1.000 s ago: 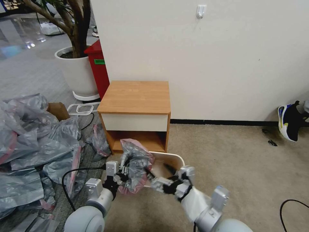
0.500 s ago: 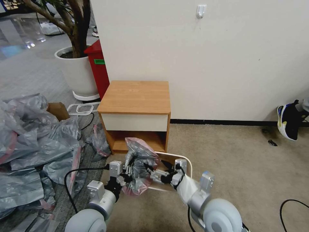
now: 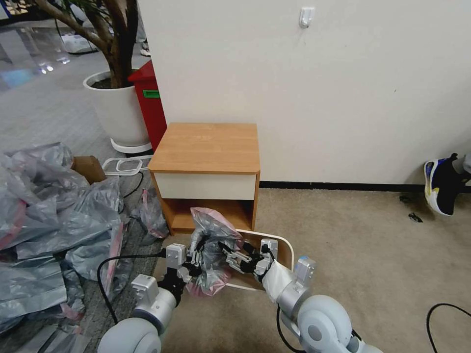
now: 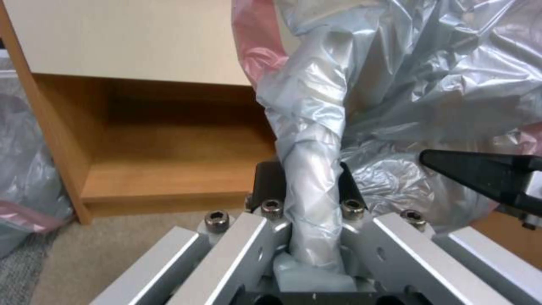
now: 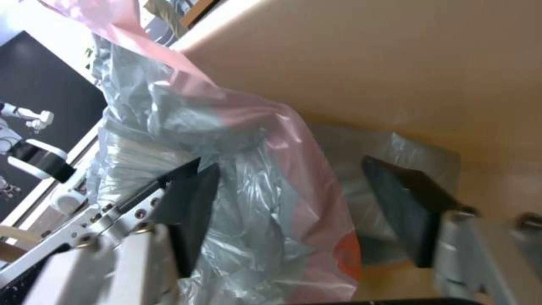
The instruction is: Pick up the garbage bag from the table and place it over the trash can.
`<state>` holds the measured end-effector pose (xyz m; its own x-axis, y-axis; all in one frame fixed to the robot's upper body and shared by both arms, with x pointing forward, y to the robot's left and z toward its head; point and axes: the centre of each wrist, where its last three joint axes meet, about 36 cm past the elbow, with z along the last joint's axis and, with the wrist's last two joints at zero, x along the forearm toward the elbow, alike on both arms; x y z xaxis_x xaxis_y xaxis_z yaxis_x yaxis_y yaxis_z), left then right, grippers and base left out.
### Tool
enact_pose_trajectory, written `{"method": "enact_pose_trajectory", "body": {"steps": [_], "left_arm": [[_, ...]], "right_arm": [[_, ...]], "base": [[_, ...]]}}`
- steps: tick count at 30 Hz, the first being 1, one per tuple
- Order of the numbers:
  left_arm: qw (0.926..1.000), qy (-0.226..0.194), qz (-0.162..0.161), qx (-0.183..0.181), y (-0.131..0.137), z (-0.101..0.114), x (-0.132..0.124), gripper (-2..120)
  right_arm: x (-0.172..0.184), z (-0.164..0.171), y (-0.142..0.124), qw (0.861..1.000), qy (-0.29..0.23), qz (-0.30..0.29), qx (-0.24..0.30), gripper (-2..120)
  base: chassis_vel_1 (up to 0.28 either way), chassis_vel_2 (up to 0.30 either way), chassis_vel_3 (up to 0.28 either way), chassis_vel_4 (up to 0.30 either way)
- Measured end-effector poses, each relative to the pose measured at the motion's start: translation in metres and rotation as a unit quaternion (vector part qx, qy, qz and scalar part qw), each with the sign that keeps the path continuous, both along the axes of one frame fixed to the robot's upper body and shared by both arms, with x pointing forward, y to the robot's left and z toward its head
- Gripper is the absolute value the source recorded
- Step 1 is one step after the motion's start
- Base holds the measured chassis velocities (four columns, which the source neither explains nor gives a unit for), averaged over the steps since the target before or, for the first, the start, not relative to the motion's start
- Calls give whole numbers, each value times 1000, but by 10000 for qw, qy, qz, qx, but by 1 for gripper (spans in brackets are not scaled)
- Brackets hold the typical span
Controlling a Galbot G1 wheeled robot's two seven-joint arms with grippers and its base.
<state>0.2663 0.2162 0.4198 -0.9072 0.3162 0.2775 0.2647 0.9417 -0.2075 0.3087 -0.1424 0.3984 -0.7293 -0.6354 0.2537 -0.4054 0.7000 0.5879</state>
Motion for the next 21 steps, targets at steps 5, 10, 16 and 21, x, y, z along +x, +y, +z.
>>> {"method": "enact_pose_trajectory", "body": {"steps": [5,10,16,21], "left_arm": [[10000,-9,4,-6,0,0,1,3],[10000,-12,14,-5,1,0,1,3],[10000,-26,39,9,2,0,1,3],[10000,-26,78,30,4,-1,2,3]], "right_arm": [[-2,-2,2,10000,-19,1,-5,45],[-4,-3,6,10000,-51,13,-3,29],[-8,-5,8,9999,-101,31,-33,6],[-12,-2,6,9998,-186,55,-48,0]], "base": [[0,0,0,0],[0,0,0,0],[0,0,0,0],[0,0,0,0]]}}
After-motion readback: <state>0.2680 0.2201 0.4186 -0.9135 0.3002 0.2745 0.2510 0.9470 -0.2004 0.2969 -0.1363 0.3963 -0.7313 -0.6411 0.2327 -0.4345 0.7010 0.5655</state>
